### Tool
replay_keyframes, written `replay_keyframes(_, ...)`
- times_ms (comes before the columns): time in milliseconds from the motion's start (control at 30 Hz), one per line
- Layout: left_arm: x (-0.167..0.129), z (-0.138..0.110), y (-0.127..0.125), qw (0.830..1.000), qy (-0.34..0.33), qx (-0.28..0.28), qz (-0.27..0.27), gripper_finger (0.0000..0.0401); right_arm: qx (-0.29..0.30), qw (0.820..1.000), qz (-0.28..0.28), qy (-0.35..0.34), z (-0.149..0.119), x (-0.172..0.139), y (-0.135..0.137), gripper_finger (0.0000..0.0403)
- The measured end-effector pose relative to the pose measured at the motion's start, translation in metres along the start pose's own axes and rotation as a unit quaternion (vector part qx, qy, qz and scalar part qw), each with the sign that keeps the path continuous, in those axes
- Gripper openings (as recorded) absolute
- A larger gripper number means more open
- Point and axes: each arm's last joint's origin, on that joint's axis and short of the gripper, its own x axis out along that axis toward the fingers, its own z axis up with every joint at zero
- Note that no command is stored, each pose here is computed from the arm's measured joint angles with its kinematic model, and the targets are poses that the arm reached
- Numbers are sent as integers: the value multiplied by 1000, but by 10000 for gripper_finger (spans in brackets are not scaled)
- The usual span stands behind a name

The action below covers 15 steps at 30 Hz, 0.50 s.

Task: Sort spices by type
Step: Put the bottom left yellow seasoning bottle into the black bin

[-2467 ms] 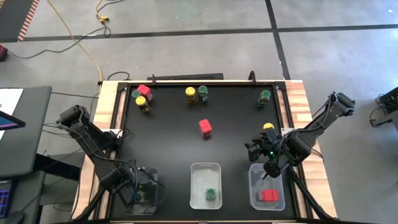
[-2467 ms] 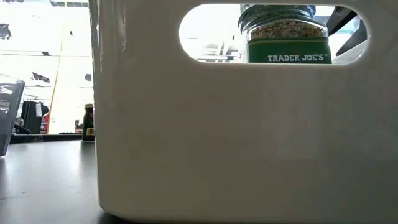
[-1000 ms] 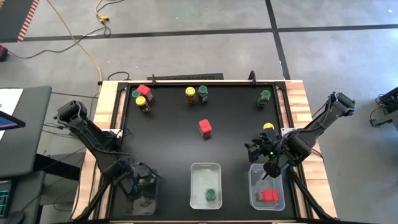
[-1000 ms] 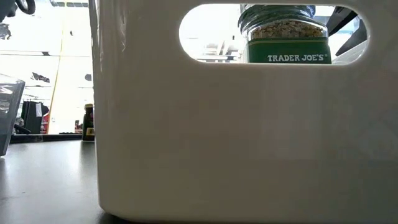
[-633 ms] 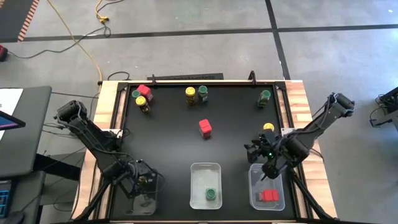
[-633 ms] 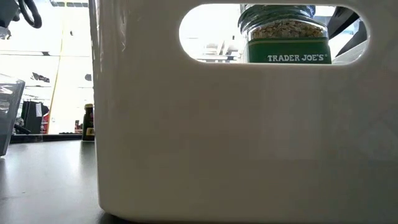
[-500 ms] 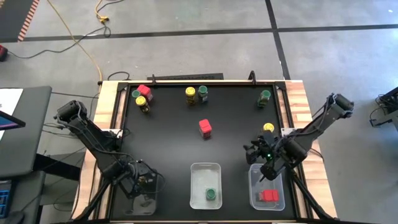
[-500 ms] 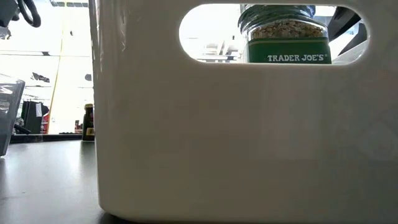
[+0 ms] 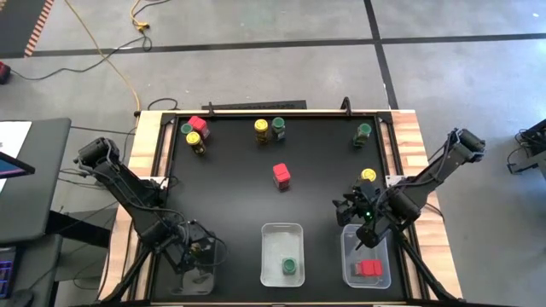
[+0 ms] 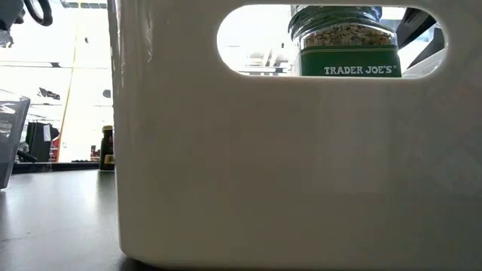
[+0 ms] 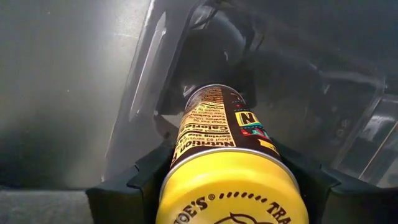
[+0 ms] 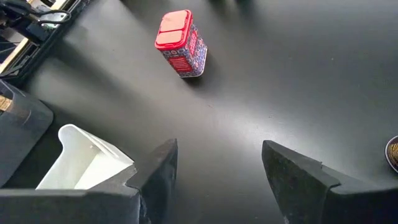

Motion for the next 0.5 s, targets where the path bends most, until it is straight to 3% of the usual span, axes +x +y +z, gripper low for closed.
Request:
replay_keyframes(300,0,0,0,1000,2,-23,-1,224,-1,1000,0,0,0,0,0,260)
replay_keyframes(500,0,0,-5,1000,-4,10,-23,224,-5,1000,-1,0,0,0,0,260)
